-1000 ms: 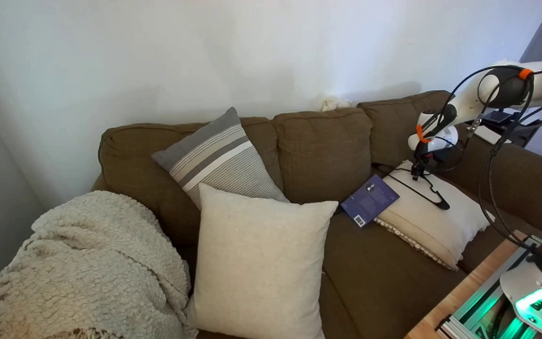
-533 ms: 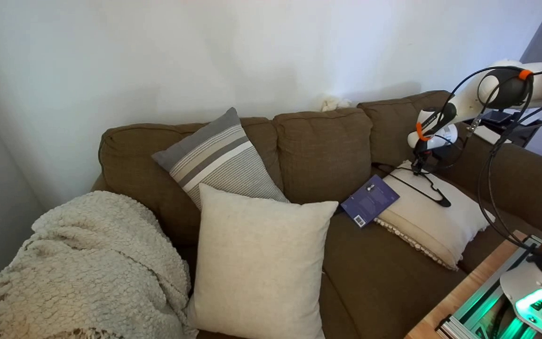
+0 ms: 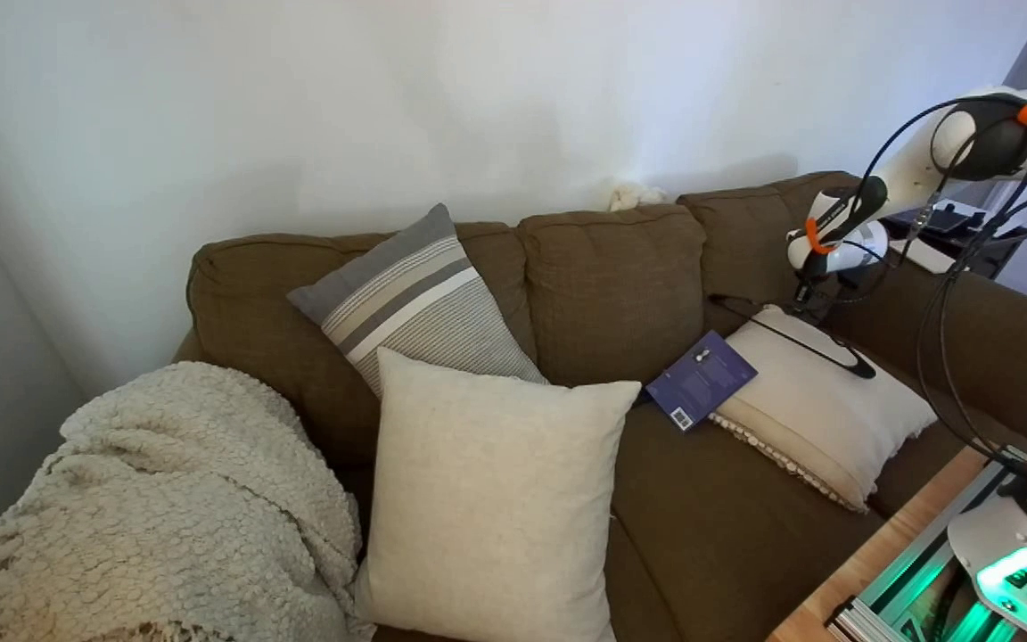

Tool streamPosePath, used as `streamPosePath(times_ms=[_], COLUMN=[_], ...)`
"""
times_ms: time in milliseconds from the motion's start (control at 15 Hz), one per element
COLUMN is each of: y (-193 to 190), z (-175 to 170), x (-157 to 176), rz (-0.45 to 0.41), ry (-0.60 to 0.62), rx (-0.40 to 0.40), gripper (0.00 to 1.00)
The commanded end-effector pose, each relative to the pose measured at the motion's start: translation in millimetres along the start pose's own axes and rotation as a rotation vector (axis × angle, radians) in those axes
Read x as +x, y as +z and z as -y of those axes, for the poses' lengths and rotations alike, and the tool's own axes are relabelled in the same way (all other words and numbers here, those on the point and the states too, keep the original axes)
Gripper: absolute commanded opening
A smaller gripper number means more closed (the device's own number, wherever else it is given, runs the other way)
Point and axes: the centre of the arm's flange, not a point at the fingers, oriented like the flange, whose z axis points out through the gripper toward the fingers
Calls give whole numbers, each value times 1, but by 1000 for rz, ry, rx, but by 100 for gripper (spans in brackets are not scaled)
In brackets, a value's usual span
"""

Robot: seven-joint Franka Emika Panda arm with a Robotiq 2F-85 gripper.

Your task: Remove the black hanger from the pillow top and put it behind the striped pillow on the left sofa seat

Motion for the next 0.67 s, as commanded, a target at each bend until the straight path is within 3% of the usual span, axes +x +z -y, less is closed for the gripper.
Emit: streamPosePath(times_ms=[0, 200, 600], y=[-73, -119, -194], z=[20, 36, 118], x=[-46, -43, -19], rz=[-110, -213, -428], ry=[-64, -132, -371], rx=[-101, -225, -487], gripper=[6, 6, 6])
